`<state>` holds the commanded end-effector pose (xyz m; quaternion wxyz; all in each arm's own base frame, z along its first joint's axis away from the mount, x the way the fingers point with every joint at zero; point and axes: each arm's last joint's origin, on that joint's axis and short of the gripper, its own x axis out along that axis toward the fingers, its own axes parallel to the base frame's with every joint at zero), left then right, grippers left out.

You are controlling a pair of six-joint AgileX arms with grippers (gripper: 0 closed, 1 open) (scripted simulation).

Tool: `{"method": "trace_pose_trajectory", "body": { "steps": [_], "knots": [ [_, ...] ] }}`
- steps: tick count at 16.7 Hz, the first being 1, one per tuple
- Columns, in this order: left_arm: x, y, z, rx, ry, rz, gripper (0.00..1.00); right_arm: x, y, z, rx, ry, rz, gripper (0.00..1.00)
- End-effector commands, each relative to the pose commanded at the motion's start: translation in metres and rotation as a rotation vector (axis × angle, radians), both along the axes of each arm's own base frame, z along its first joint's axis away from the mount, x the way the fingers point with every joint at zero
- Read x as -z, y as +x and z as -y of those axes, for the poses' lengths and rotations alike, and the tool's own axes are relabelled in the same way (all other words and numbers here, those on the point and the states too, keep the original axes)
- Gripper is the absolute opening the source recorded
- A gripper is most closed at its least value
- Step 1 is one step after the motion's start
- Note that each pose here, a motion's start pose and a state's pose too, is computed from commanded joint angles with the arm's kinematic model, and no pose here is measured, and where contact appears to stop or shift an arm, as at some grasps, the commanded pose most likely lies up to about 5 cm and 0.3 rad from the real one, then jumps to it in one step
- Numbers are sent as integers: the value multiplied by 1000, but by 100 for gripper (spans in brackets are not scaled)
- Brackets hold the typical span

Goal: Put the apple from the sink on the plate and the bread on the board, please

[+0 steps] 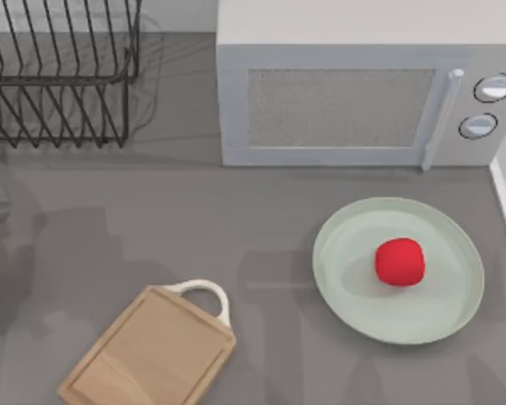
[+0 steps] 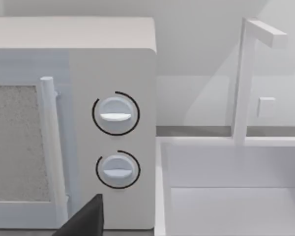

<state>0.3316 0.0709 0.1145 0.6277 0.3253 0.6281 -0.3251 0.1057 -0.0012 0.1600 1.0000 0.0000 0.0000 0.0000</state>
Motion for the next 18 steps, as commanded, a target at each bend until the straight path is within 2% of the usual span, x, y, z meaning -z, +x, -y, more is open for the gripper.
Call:
{"method": "trace_pose_trajectory", "body": {
  "steps": [7,10,15,18],
  "knots": [
    [-6,2,0,2,1,7,0,0,0,0,0,0,0,100],
    [-31,5,0,6,0,6,0,0,0,0,0,0,0,100],
    [-89,1,1,5,-2,-11,0,0,0,0,0,0,0,100],
    [-101,0,1,3,0,2,0,0,0,0,0,0,0,100]
  ]
}}
